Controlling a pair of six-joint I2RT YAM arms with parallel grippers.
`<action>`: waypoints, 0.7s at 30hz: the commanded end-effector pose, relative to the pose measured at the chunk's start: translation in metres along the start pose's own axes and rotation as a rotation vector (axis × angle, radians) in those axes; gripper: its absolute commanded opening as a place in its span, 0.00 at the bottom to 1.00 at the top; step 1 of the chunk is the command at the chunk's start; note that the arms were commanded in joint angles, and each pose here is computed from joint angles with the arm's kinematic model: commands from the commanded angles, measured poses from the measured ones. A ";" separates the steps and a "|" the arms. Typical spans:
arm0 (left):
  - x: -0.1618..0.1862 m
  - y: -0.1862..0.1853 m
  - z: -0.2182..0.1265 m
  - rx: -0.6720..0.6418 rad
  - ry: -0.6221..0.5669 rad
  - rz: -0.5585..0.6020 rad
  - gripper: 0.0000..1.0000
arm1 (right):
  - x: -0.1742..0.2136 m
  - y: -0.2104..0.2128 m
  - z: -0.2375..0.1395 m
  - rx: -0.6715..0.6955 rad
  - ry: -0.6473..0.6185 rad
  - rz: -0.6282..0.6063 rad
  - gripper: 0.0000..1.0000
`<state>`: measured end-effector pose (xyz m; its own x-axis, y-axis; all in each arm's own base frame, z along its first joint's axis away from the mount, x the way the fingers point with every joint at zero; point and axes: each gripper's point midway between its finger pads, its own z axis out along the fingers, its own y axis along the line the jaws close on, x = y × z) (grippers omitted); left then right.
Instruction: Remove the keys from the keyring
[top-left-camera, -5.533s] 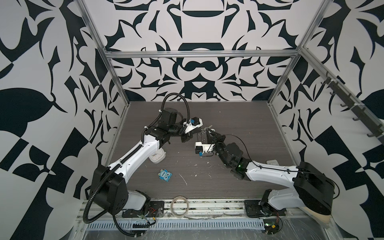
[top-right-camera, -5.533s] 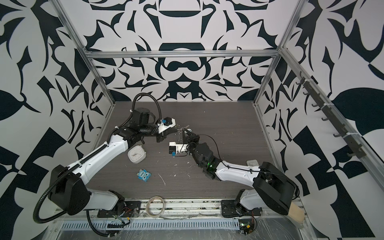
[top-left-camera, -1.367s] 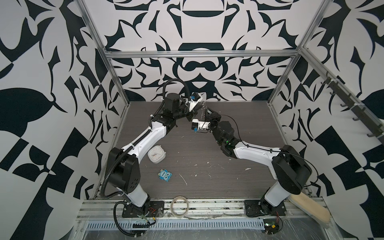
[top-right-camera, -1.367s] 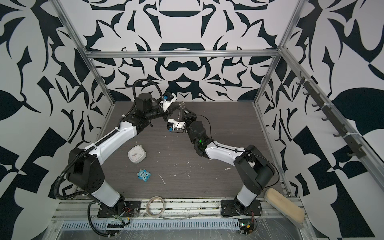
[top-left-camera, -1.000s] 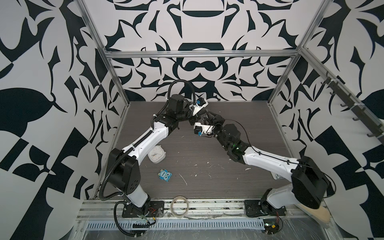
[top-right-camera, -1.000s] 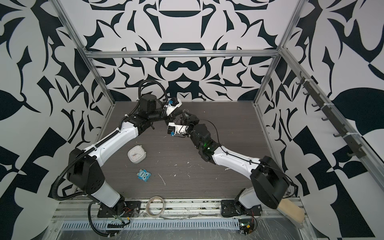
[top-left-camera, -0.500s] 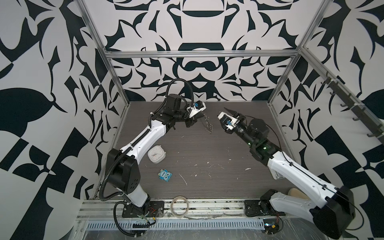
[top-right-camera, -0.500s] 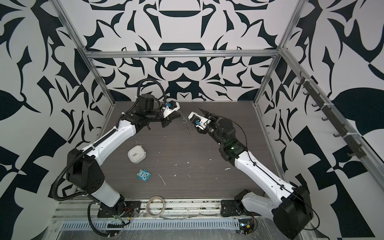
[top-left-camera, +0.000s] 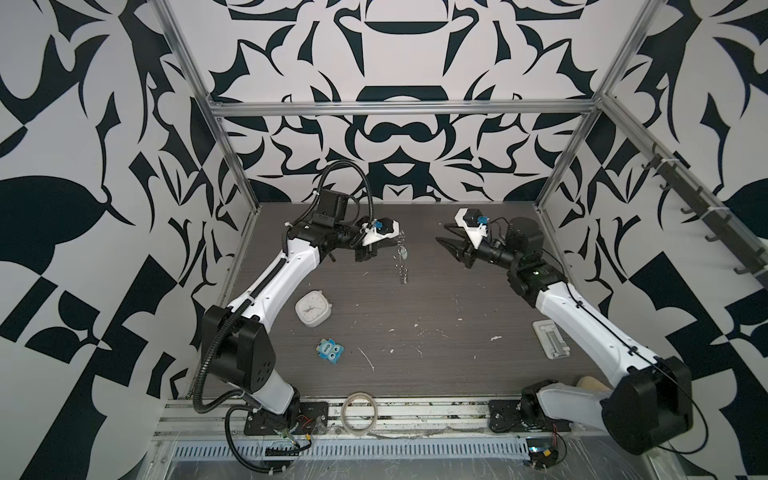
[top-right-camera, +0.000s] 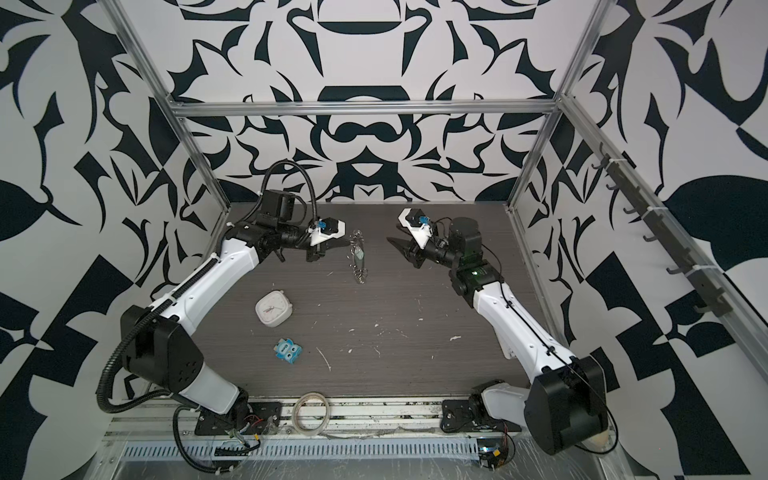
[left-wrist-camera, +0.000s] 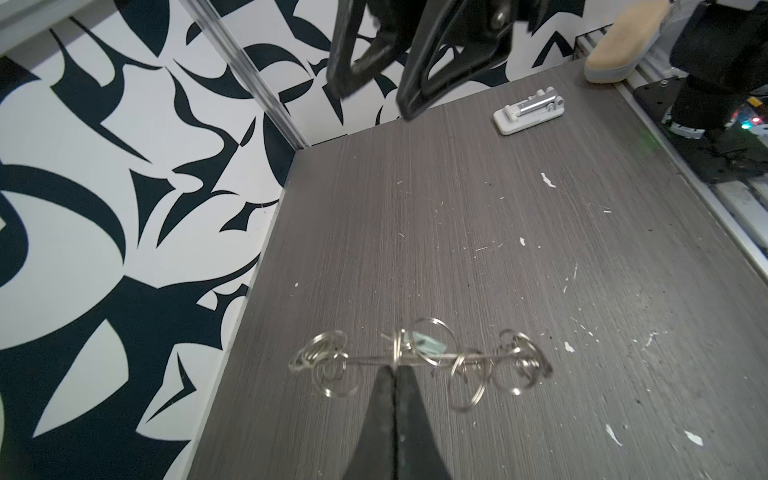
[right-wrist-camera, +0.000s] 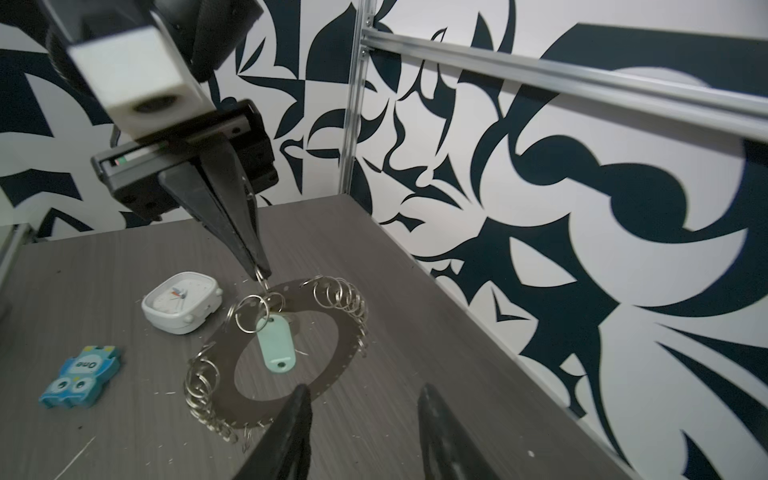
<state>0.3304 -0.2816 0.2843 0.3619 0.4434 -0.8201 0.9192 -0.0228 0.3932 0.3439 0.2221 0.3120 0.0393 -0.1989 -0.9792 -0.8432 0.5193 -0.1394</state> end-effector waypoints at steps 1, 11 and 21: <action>-0.020 -0.014 -0.012 0.039 -0.056 0.081 0.00 | -0.021 0.010 0.001 -0.054 -0.057 0.023 0.45; -0.018 -0.035 -0.018 0.055 -0.066 0.150 0.00 | -0.023 0.065 0.004 -0.301 -0.103 0.110 0.43; -0.018 -0.048 -0.021 0.068 -0.085 0.160 0.00 | -0.008 0.101 0.006 -0.340 -0.119 0.177 0.36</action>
<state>0.2909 -0.2716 0.2809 0.4867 0.3973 -0.7780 0.8685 -0.1242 0.4799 0.2677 0.2773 0.2856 -0.1304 -0.0796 -0.9883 -0.9639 0.2436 0.1075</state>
